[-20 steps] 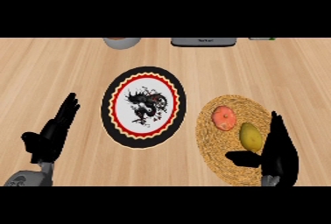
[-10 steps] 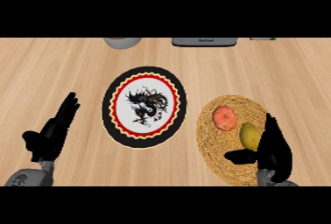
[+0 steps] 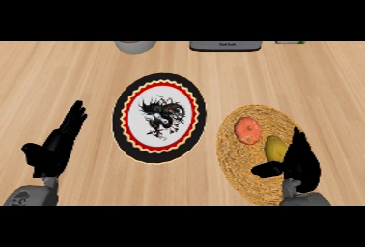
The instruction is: Pick the lemon from the placemat and place it in the plate
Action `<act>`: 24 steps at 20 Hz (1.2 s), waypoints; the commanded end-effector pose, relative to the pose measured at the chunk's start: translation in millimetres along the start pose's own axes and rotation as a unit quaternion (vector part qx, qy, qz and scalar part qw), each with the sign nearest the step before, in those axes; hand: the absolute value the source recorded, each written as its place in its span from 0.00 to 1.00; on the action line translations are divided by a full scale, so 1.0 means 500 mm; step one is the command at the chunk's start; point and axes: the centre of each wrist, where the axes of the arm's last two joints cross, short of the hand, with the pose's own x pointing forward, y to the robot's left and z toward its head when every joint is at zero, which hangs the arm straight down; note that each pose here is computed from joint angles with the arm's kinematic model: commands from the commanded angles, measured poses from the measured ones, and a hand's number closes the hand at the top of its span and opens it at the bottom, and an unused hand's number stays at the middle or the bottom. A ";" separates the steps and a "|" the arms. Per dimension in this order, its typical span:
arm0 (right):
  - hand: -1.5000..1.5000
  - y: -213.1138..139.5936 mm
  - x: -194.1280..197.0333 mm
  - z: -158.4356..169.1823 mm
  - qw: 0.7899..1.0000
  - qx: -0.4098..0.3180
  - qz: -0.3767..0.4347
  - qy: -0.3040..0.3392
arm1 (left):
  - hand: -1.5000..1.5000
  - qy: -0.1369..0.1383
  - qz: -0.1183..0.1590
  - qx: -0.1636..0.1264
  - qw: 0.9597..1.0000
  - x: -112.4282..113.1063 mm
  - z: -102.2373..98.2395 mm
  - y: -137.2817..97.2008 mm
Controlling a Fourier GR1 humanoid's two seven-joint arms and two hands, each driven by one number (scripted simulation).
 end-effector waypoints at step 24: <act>1.00 0.013 -0.127 0.241 0.970 -0.062 0.054 -0.227 | 0.50 0.007 -0.002 0.004 1.000 -0.007 0.031 -0.019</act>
